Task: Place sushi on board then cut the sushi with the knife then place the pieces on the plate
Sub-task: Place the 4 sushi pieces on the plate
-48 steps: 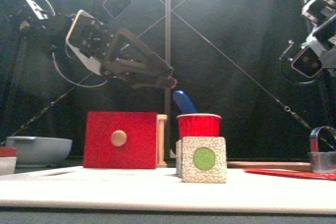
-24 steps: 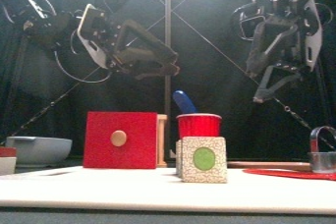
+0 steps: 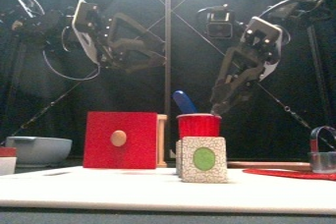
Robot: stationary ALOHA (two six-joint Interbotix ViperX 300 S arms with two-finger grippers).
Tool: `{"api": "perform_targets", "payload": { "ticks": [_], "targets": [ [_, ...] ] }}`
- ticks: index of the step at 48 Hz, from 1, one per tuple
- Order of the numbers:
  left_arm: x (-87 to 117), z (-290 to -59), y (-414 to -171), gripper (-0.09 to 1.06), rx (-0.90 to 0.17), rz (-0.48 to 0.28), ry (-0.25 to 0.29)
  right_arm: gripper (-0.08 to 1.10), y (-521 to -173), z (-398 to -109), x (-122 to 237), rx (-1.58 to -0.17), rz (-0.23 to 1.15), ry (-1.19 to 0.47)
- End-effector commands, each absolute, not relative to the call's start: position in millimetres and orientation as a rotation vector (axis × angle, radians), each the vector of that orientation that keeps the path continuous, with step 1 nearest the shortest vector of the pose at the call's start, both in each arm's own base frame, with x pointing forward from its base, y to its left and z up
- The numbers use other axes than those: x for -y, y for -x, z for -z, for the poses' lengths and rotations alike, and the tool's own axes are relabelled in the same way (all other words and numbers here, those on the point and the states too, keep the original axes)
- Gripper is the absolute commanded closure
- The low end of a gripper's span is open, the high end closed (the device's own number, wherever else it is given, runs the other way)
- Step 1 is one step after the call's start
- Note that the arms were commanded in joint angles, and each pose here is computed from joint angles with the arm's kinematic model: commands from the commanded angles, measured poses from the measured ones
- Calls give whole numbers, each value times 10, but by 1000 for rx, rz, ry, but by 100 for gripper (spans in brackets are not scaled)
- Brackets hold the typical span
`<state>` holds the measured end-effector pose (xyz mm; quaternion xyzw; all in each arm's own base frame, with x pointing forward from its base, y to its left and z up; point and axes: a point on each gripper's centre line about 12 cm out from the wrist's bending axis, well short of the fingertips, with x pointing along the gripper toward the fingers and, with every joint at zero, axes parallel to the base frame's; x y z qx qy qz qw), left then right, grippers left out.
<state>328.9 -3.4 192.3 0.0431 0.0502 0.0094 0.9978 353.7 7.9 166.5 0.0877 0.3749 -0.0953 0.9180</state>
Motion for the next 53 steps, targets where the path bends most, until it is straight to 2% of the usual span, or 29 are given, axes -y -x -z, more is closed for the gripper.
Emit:
{"api": "perform_targets", "payload": {
  "ticks": [1,7,22,41,53],
  "targets": [
    [-40,-2001,-3139,8,-73,-46,-81,9,-3663,-1717,-73,-755,190,-188],
    [-65,-1970,-3023,8,-82,-54,-79,9,-3780,-1605,-119,-775,174,-198],
    [-75,-1834,-2907,8,-131,-56,-74,9,-3909,-1420,-142,-805,172,-227],
    [-93,-1798,-2877,8,-145,-83,-44,11,-3898,-1346,-105,-826,200,-272],
    [-98,-1791,-2872,8,-149,-87,-42,18,-3911,-1299,-130,-837,197,-271]
  ]
}}
